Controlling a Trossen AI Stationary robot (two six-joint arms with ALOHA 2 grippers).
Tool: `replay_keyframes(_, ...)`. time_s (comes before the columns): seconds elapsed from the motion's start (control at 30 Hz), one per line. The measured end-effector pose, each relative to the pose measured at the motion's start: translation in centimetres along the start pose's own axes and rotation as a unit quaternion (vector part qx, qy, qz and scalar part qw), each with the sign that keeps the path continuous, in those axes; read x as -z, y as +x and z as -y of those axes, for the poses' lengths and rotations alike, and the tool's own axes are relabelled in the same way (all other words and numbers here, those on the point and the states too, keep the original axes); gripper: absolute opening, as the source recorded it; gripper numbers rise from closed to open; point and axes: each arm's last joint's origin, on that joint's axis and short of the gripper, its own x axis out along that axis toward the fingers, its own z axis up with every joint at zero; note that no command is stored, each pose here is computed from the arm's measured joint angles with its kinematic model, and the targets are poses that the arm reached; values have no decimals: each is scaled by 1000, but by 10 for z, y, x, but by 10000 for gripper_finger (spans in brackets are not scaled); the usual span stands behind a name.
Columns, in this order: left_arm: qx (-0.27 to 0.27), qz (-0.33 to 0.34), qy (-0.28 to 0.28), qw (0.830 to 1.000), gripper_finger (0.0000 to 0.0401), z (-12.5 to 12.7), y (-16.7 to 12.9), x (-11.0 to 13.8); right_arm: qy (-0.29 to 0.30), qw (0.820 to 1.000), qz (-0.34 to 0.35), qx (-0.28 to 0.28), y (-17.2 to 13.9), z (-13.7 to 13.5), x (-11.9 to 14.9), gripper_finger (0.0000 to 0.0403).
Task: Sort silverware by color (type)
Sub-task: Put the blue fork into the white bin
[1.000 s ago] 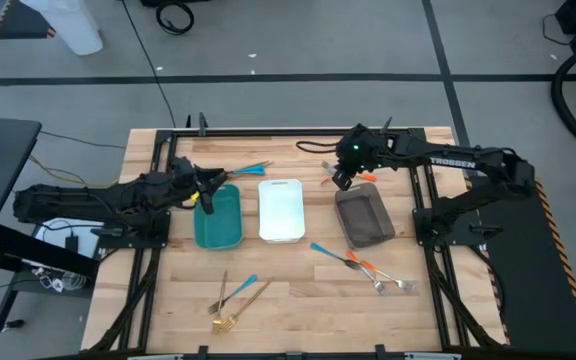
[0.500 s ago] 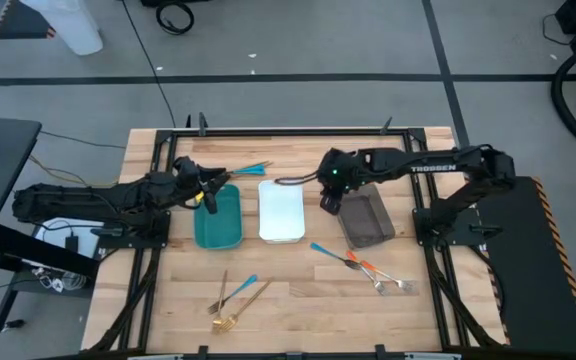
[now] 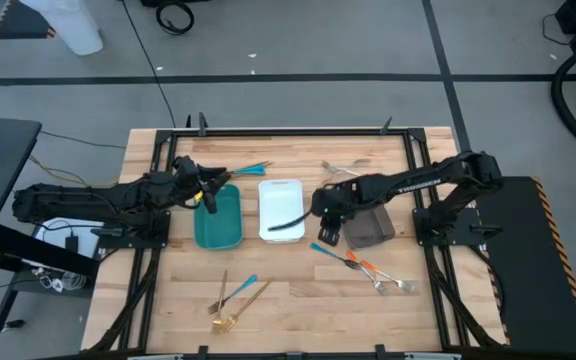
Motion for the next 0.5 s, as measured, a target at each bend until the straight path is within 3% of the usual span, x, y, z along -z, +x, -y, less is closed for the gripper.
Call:
replay_keyframes(0.23,4,2,-1,1000,134,0,0,-1,20,997,-80,4,23,-23,20,133)
replay_keyframes(0.5,4,2,-1,1000,134,0,0,-1,18,993,-119,9,41,-45,37,121)
